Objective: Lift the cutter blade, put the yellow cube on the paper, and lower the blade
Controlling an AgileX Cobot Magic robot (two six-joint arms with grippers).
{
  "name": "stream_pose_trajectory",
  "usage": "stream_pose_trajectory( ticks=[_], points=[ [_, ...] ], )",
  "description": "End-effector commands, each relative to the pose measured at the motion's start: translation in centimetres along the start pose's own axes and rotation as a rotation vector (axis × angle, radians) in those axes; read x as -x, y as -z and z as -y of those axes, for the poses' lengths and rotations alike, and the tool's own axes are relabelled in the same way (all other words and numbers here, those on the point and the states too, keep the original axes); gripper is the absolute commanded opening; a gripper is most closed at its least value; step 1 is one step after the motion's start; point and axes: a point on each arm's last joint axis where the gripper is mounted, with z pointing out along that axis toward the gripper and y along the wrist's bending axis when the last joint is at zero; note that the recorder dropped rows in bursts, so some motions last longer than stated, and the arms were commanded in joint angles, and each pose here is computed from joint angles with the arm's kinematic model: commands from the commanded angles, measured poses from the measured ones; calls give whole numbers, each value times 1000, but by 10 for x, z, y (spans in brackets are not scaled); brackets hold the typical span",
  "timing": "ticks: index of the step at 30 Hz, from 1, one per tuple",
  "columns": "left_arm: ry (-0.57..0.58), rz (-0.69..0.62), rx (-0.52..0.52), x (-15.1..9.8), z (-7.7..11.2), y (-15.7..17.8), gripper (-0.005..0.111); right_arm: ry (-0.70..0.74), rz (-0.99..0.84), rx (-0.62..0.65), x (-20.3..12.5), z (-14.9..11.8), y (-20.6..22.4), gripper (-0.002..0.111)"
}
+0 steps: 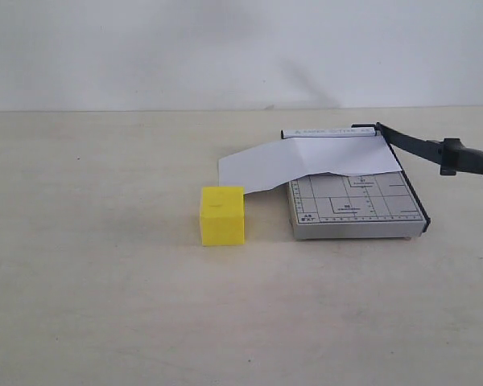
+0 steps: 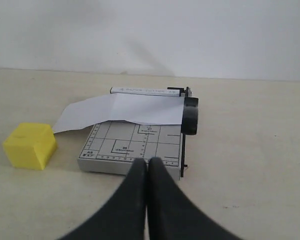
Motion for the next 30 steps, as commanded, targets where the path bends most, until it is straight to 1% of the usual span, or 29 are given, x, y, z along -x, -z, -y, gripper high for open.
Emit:
stream_pose_trajectory(
  ticks=[1,18,21,26,30],
  points=[
    [13,4,2,0,0,0,4,0,47,-29,0,3,-1,0],
    [13,2,1,0,0,0,4,-2,63,-34,2,3,-1,0],
    [13,2,1,0,0,0,4,-10,46,-32,-4,4,-4,0],
    [13,2,1,0,0,0,4,-50,112,-96,-23,13,-15,0],
    [13,2,1,0,0,0,4,-70,107,-107,-32,15,-18,0]
  ],
)
